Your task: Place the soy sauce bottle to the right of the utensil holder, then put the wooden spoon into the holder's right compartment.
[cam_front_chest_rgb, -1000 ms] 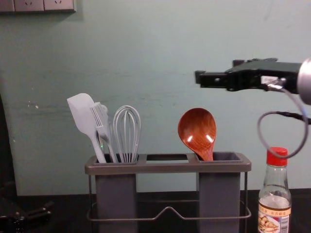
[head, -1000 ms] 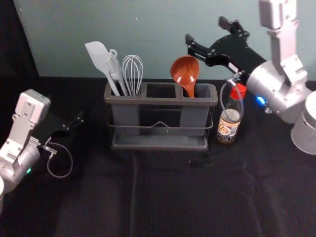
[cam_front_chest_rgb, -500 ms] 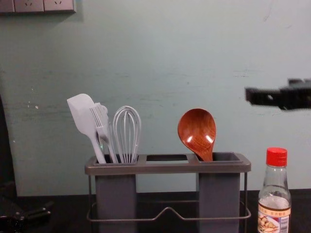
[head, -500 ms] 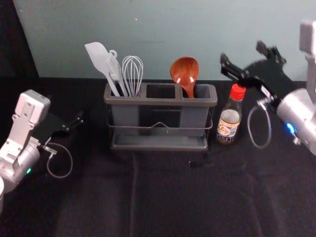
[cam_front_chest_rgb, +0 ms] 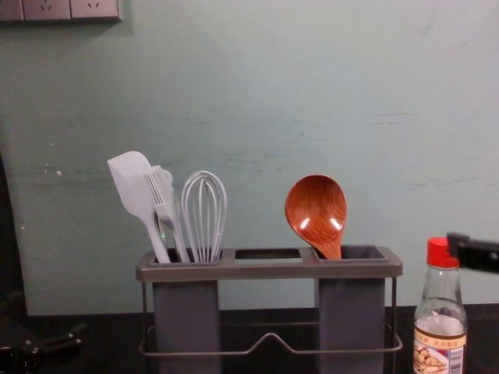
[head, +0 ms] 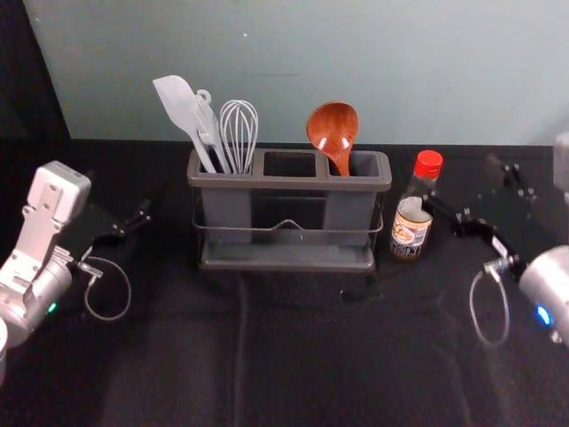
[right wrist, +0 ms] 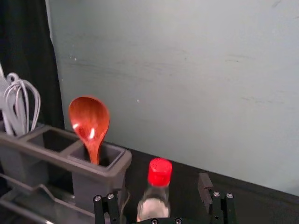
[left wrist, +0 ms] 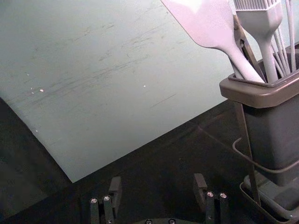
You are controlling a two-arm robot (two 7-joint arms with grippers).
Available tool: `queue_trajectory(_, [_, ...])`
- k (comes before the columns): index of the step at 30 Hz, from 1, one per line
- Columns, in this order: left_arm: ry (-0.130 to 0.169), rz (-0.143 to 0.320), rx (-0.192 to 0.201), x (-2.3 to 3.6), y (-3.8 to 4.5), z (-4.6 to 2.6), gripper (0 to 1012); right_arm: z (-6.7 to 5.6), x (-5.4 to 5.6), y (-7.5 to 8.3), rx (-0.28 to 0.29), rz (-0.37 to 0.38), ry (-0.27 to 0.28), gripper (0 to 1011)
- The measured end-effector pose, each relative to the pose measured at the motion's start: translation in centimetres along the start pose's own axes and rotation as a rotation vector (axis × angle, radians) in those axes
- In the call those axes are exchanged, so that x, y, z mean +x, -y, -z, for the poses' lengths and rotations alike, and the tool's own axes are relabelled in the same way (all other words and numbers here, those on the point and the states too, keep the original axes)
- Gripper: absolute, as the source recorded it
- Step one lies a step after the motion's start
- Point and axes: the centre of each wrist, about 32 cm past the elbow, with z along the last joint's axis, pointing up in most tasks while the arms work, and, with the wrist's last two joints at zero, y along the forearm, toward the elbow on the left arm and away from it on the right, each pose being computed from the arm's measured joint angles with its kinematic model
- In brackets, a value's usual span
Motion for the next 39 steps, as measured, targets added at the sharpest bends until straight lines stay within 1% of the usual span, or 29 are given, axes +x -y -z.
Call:
queue_trajectory(1, [0.0, 0.0, 0.0, 0.0, 0.0, 0.0, 1005, 0.4, -0.1, 0.4, -0.003, -0.001, 0.001, 1002])
queue_trajectory(4, [0.0, 0.0, 0.0, 0.0, 0.0, 0.0, 1005, 0.9, -0.2, 0.9, -0.008, -0.003, 0.003, 1002])
queue_trajectory(6, [0.0, 0.0, 0.0, 0.0, 0.0, 0.0, 1005, 1.7, -0.3, 1.2, -0.015, -0.009, -0.002, 1002])
queue_trajectory(9, [0.0, 0.0, 0.0, 0.0, 0.0, 0.0, 1005, 2.6, -0.5, 1.2, -0.022, -0.014, -0.01, 1002])
queue_trajectory(10, [0.0, 0.0, 0.0, 0.0, 0.0, 0.0, 1005, 3.2, -0.6, 1.1, -0.021, -0.018, -0.014, 1002])
queue_trajectory(12, [0.0, 0.0, 0.0, 0.0, 0.0, 0.0, 1005, 3.8, -0.7, 1.1, -0.018, -0.021, -0.017, 1002])
queue_trajectory(13, [0.0, 0.0, 0.0, 0.0, 0.0, 0.0, 1005, 4.5, -0.8, 1.0, -0.01, -0.026, -0.017, 1003])
queue_trajectory(16, [0.0, 0.0, 0.0, 0.0, 0.0, 0.0, 1005, 5.4, -0.9, 0.7, -0.005, -0.037, -0.023, 1002])
queue_trajectory(17, [0.0, 0.0, 0.0, 0.0, 0.0, 0.0, 1005, 5.9, -0.9, 0.6, -0.005, -0.046, -0.029, 1003])
queue_trajectory(20, [0.0, 0.0, 0.0, 0.0, 0.0, 0.0, 1005, 6.7, -1.0, 0.5, 0.0, -0.061, -0.033, 1003])
queue_trajectory(29, [0.0, 0.0, 0.0, 0.0, 0.0, 0.0, 1005, 7.5, -1.3, 0.2, -0.003, -0.07, -0.022, 1002])
queue_trajectory(39, [0.0, 0.0, 0.0, 0.0, 0.0, 0.0, 1005, 7.7, -1.4, 0.1, -0.008, -0.065, -0.018, 1002])
